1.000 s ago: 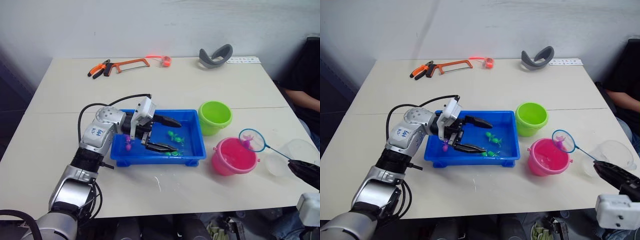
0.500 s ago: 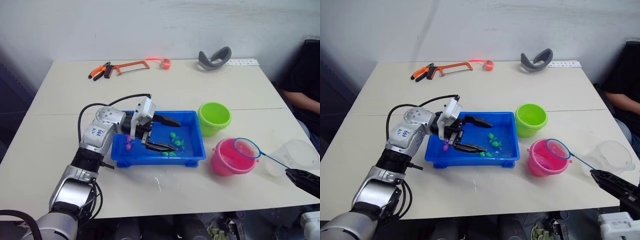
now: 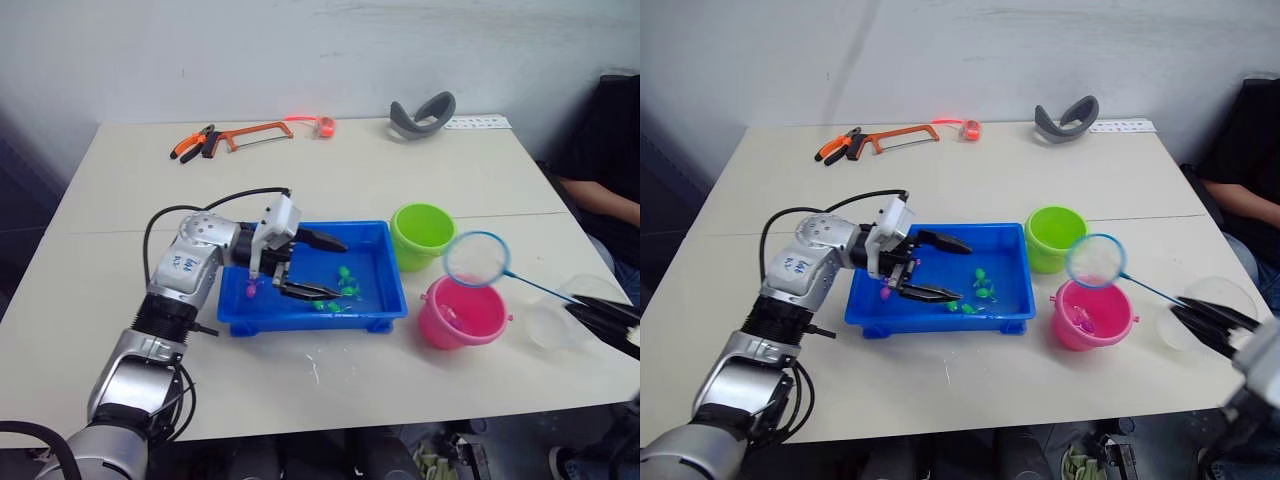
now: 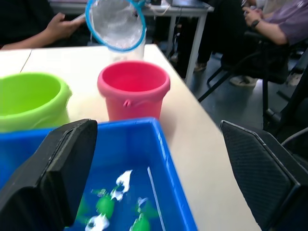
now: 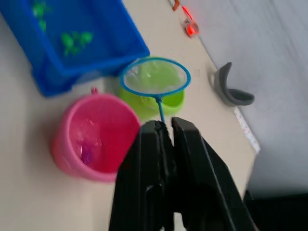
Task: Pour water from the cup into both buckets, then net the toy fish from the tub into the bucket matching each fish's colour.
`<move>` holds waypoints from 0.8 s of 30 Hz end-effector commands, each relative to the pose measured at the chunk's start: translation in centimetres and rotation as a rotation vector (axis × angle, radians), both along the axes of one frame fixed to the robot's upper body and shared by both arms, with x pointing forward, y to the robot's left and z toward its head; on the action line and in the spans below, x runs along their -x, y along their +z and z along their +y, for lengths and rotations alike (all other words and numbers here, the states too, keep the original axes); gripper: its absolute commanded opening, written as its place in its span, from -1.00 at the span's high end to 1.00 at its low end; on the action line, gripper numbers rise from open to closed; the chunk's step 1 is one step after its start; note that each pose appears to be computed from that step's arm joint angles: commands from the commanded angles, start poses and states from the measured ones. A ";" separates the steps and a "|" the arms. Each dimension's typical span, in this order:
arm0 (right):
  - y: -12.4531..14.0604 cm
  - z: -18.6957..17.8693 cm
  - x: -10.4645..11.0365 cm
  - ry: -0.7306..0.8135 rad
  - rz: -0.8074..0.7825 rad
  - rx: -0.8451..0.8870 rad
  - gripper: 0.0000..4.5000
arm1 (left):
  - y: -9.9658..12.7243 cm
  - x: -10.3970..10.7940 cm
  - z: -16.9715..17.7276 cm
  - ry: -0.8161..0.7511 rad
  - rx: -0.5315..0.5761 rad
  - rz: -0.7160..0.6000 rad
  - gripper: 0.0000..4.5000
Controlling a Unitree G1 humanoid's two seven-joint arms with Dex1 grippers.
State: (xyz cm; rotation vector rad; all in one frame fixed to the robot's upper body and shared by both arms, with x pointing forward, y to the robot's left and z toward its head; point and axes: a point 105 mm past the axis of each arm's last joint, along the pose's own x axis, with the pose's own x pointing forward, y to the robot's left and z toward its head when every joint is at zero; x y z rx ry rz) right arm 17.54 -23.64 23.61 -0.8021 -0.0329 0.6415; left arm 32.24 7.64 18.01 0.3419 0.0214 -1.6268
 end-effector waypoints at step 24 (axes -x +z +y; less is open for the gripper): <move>-5.7 13.9 -14.7 0.334 0.333 -0.126 1.00 | 1.6 3.7 14.5 0.623 -0.086 -0.002 -0.98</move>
